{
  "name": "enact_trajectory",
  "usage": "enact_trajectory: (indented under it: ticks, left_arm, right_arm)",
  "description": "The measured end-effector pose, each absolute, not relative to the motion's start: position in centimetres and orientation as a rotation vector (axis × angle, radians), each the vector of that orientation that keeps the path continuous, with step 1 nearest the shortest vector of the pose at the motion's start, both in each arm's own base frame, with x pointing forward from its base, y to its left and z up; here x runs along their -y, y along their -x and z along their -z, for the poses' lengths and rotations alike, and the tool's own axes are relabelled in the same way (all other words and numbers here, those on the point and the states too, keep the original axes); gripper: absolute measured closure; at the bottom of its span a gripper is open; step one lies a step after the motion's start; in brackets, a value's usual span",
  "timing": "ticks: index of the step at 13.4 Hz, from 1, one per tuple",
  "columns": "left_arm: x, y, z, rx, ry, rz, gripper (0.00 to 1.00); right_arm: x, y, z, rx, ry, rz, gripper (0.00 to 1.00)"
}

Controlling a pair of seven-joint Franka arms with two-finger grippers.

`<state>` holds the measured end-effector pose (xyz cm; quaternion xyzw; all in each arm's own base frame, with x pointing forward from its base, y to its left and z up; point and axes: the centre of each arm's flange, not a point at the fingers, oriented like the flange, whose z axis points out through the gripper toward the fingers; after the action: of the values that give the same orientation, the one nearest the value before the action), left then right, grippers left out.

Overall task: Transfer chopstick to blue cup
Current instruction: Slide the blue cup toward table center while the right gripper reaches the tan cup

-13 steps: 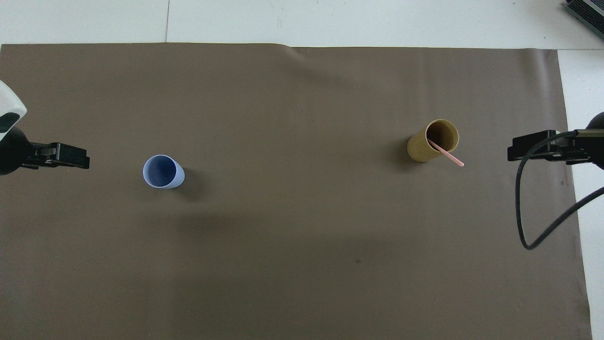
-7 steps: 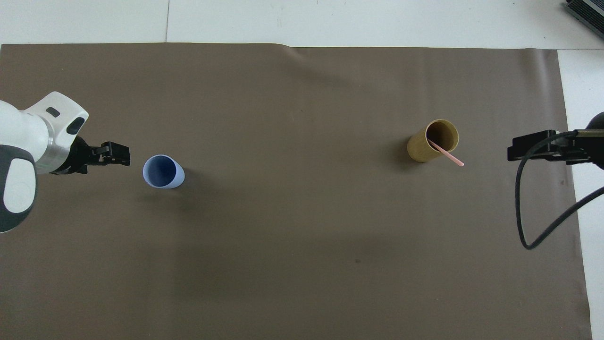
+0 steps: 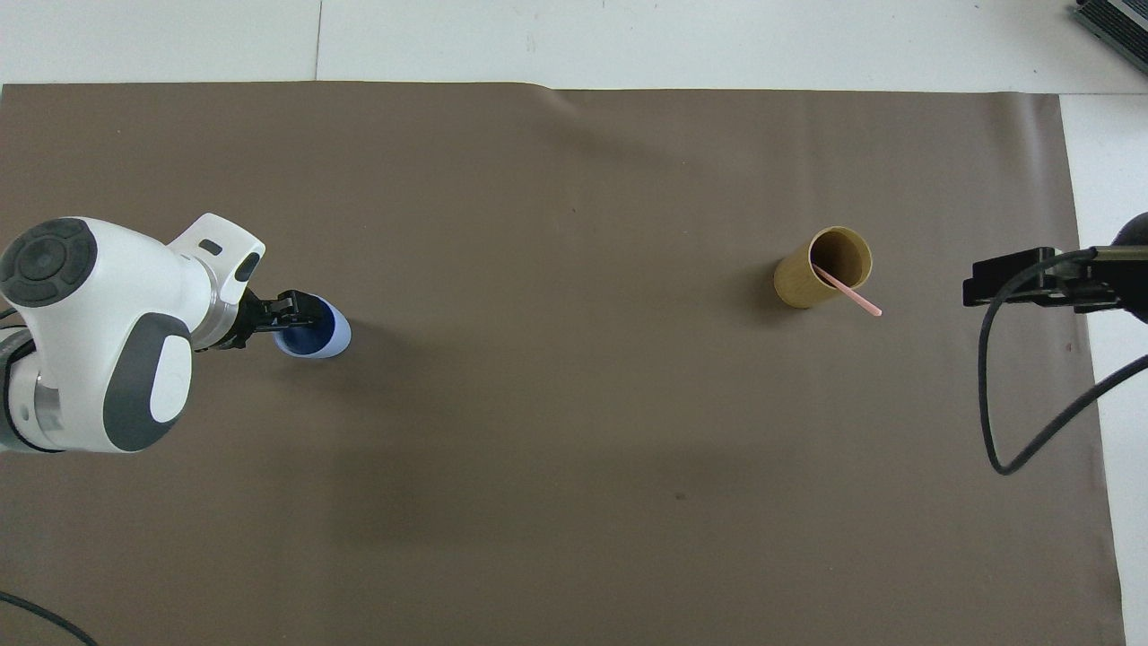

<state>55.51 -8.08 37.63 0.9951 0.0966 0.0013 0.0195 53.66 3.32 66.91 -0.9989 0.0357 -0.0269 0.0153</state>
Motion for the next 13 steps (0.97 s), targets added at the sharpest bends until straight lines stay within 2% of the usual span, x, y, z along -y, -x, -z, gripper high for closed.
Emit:
enact_trajectory:
  ticks: [1,2,3,4,5,7,9,10,13]
  left_arm:
    - [7.9,-55.6,-37.4,-0.304,-3.088,-0.001,0.00]
    - [7.8,-55.6,-37.2,-0.308,-3.088,0.002,0.09]
    - [7.6,-55.7,-37.1,-0.314,-3.088,0.005,0.10]
    - [7.3,-55.7,-37.0,-0.331,-3.079,0.009,0.15]
    - [7.0,-55.7,-37.0,-0.363,-3.055,0.018,0.33]
    - [7.0,-55.9,-37.3,-0.434,-2.995,0.037,0.61]
    - [7.3,-56.5,-38.3,-0.494,-2.971,0.043,0.86]
    - [7.4,-56.8,-39.0,-0.511,-2.965,0.040,0.95]
    - [7.8,-58.3,-43.2,-0.565,-2.941,0.006,0.95]
  right_arm:
    - [-3.3,-53.7,-66.9,-0.111,3.108,0.084,0.00]
    - [-3.3,-53.7,-66.9,-0.111,3.108,0.084,0.00]
    - [-3.3,-53.7,-66.9,-0.111,3.108,0.084,0.00]
    - [-3.3,-53.7,-66.9,-0.111,3.108,0.083,0.00]
    - [-3.3,-53.7,-66.9,-0.111,3.108,0.083,0.00]
    - [-3.3,-53.7,-66.9,-0.111,3.108,0.084,0.00]
    - [-3.3,-53.7,-66.9,-0.111,3.108,0.084,0.00]
    - [-3.3,-53.7,-66.9,-0.111,3.108,0.084,0.00]
    - [-3.3,-53.7,-66.9,-0.111,3.108,0.084,0.00]
